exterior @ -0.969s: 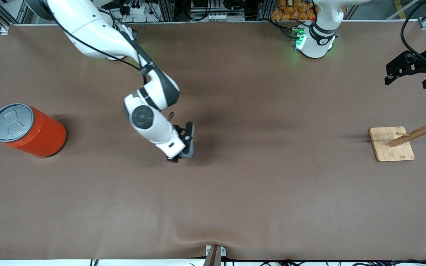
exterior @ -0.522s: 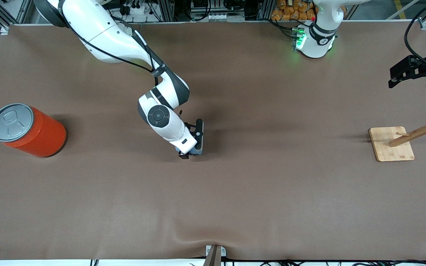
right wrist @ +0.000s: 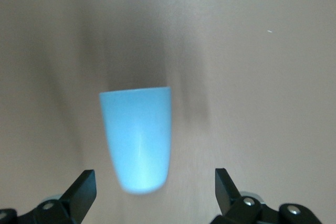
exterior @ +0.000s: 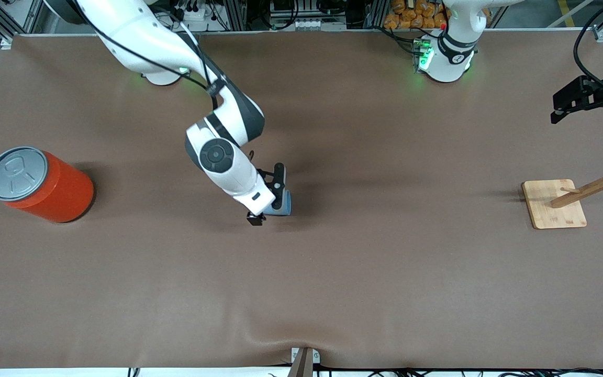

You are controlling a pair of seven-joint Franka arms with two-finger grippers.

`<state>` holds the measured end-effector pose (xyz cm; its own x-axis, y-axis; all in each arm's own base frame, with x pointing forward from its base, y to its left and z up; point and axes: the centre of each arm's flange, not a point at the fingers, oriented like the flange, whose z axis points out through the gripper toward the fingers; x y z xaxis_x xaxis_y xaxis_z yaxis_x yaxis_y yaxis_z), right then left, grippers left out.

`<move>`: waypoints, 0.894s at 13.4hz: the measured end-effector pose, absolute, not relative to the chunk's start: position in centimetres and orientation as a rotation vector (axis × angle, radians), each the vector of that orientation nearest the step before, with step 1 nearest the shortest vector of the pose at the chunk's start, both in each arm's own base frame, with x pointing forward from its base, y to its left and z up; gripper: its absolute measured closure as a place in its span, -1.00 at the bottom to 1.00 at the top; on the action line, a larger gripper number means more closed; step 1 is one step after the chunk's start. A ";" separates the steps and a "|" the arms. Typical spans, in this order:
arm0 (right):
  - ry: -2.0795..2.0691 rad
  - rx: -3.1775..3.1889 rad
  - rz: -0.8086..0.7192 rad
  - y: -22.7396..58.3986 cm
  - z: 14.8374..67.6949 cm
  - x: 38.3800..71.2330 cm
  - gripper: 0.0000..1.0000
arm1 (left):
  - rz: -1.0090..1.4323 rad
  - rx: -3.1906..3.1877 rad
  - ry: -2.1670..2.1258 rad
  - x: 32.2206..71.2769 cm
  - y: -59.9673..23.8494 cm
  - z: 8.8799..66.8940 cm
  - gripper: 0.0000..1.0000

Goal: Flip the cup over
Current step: 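Carry the blue cup with the right gripper toward the table middle, then release the cup on its side and withdraw the right gripper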

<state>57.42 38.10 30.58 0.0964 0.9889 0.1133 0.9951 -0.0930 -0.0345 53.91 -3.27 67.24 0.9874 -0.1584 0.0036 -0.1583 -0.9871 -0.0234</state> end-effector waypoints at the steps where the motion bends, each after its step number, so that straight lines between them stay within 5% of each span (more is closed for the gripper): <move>1: -1.983 -2.311 -0.070 37.5 33.1 57.3 -1.00 | -0.008 -3.110 0.248 53.9 -3.3 67.2 -1.00; 6: -1.569 -2.654 -0.030 31.3 44.4 57.2 -1.00 | 0.092 -3.223 0.333 55.1 -5.3 64.0 -1.00; 12: -1.060 -2.958 -0.060 10.8 55.4 58.8 -1.00 | 0.243 -3.381 0.434 58.0 -10.0 57.9 -1.00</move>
<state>58.84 10.84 55.39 0.7718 0.6349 0.0351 0.6349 -0.7725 0.0143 58.05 -10.04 57.85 0.9584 -0.2658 -0.1035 -0.2271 -0.9306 0.2872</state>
